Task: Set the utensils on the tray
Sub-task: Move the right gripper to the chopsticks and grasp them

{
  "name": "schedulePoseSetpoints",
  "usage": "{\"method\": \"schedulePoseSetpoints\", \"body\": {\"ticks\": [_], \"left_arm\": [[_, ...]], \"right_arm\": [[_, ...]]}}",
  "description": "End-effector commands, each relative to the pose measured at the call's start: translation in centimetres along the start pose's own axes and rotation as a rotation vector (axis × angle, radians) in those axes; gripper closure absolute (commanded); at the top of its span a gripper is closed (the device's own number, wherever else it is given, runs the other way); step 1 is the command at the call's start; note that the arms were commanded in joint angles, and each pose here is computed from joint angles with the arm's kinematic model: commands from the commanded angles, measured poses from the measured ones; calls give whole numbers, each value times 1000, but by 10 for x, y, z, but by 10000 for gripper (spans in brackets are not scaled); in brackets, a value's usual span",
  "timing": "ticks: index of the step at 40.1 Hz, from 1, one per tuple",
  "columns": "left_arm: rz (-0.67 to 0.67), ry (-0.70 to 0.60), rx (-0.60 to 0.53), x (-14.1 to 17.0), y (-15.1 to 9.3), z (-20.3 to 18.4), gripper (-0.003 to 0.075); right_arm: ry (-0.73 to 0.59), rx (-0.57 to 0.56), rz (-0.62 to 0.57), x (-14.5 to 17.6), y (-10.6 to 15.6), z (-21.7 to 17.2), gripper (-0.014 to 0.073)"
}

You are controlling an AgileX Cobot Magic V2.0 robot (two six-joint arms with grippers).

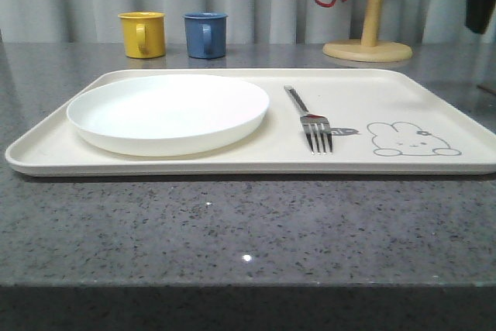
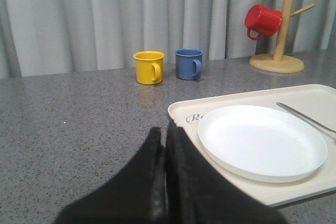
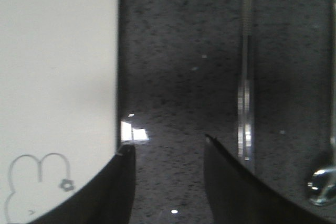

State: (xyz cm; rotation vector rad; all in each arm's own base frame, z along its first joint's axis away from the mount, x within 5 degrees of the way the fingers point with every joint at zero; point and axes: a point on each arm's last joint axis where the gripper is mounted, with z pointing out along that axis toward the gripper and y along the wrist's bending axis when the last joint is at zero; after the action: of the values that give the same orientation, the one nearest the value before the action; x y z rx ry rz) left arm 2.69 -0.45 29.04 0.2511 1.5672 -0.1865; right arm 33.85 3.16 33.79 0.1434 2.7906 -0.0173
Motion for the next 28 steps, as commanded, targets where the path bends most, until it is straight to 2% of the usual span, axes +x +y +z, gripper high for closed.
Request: {"method": "schedulePoseSetpoints", "body": {"ticks": [1, 5, 13, 28], "left_arm": [[-14, -92, 5, -15, 0, -2, 738], [-14, -92, 5, -15, 0, -2, 738], [-14, -92, 5, -15, 0, -2, 738], [-14, -92, 5, -15, 0, -2, 738]], "right_arm": [[39, 47, -7, 9, -27, -20, 225], [49, 54, 1, 11, -43, -7, 220], [53, 42, 20, 14, -58, 23, 179], [90, 19, -1, 8, -56, 56, 183]]}}
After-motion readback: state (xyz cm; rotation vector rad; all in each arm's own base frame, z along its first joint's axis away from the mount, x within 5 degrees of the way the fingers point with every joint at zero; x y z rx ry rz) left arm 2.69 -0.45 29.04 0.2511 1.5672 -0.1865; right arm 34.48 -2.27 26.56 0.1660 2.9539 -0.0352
